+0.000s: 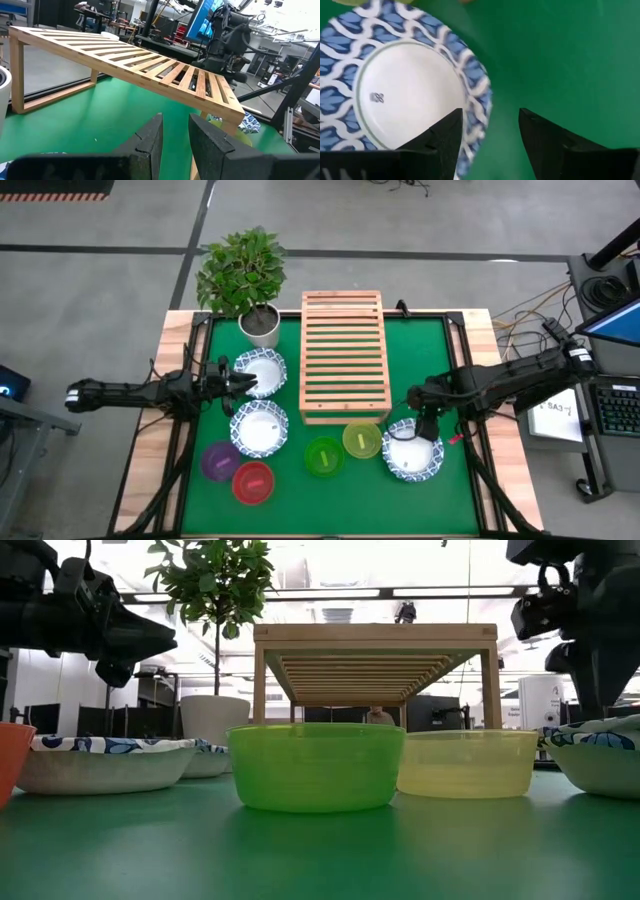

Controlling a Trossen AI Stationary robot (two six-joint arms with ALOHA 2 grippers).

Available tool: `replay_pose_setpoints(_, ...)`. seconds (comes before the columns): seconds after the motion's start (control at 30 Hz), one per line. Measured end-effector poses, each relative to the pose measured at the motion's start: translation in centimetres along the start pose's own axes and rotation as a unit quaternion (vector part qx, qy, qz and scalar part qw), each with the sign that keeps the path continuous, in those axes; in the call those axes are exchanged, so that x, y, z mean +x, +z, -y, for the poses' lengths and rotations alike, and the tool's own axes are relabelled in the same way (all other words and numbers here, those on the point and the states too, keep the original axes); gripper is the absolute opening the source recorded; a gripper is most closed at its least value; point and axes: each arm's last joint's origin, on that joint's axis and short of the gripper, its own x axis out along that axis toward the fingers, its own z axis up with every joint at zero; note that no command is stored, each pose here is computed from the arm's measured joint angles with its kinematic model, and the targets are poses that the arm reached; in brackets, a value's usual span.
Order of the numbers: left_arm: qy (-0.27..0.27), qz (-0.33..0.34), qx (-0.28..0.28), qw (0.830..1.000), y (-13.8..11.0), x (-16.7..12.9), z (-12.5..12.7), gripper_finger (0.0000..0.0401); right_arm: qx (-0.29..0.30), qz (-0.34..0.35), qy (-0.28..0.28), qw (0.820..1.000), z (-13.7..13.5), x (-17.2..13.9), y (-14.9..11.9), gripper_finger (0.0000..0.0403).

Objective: Place and stack bowls onto a shelf
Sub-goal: Put the white patterned bowl on the shelf

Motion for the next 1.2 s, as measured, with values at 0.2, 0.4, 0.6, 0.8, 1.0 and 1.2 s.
replay_pose_setpoints(0.2,0.000,0.000,0.000,1.000,0.0,0.0,0.0,0.0076,0.008,0.007,-0.027,1.000,-0.3,1.7,-0.6,0.0176)
replay_pose_setpoints(0.4,0.000,0.000,0.000,1.000,0.0,0.0,0.0,0.0076,0.015,0.005,-0.035,0.999,-0.3,2.8,-0.8,0.0174)
replay_pose_setpoints(0.6,0.000,0.000,0.000,1.000,0.0,0.0,0.0,0.0076,0.014,-0.001,-0.027,1.000,-0.6,3.5,-0.5,0.0138)
replay_pose_setpoints(0.8,0.000,0.000,0.000,1.000,0.0,0.0,0.0,0.0076,0.011,-0.014,-0.014,1.000,-0.7,3.7,-0.5,0.0051)
replay_pose_setpoints(1.0,0.000,0.000,0.000,1.000,0.0,0.0,0.0,0.0076,0.006,-0.007,0.002,1.000,-0.7,3.2,-0.7,0.0017)
replay_pose_setpoints(1.2,0.000,0.000,0.000,1.000,0.0,0.0,0.0,0.0076,0.024,0.006,0.027,0.999,-0.6,2.2,-1.0,0.0014)
